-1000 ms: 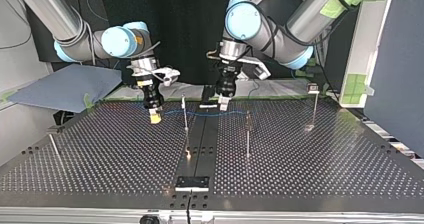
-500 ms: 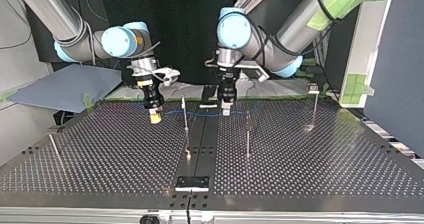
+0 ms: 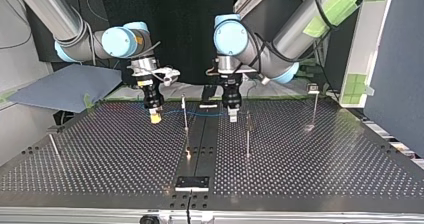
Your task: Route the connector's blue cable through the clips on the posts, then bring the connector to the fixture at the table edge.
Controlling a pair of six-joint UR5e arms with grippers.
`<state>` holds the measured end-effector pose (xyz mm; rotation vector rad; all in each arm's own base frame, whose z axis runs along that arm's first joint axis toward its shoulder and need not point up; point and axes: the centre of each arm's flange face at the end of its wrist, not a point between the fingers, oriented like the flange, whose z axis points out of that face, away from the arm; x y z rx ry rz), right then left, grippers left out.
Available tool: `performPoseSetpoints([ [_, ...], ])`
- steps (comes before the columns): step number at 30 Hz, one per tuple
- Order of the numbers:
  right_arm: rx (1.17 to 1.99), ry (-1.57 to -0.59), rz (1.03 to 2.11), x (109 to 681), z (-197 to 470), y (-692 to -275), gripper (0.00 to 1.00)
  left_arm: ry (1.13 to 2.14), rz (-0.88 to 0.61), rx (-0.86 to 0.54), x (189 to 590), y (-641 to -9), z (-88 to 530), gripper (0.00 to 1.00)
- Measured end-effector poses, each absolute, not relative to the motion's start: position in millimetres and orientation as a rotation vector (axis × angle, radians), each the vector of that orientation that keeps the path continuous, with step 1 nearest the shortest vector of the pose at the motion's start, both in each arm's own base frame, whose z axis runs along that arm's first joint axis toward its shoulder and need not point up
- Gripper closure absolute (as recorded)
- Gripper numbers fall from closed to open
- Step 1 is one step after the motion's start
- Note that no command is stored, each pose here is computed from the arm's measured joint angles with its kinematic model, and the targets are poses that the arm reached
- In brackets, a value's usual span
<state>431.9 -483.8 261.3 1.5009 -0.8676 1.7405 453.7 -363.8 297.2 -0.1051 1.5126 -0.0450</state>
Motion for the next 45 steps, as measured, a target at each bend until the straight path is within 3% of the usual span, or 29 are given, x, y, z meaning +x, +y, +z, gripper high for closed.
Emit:
performPoseSetpoints([
  [36, 1.504, -0.87, 1.738, 432, 259, -484, 1.0, 1.515, 0.007, -0.101, 473, -379, 304, 0.0],
  [37, 1.504, -0.87, 1.738, 432, 259, -484, 1.0, 1.514, 0.003, -0.096, 473, -380, 304, 0.25],
  [38, 1.504, -0.87, 1.738, 432, 259, -484, 1.0, 1.513, -0.002, -0.089, 473, -380, 305, 0.41],
  [39, 1.505, -0.87, 1.738, 432, 258, -484, 1.0, 1.513, -0.004, -0.086, 473, -381, 305, 0.41],
  [40, 1.505, -0.871, 1.737, 432, 258, -484, 1.0, 1.512, -0.006, -0.084, 473, -381, 305, 0.57],
  [41, 1.505, -0.871, 1.737, 432, 258, -484, 1.0, 1.512, -0.006, -0.082, 473, -381, 305, 0.82],
  [42, 1.506, -0.872, 1.737, 432, 258, -484, 1.0, 1.512, -0.005, -0.082, 473, -381, 304, 0.82],
  [43, 1.506, -0.872, 1.736, 431, 258, -485, 1.0, 1.513, -0.005, -0.081, 473, -381, 304, 0.98],
  [45, 1.505, -0.871, 1.737, 431, 258, -485, 1.0, 1.513, -0.005, -0.08, 473, -381, 304, 1.0],
])
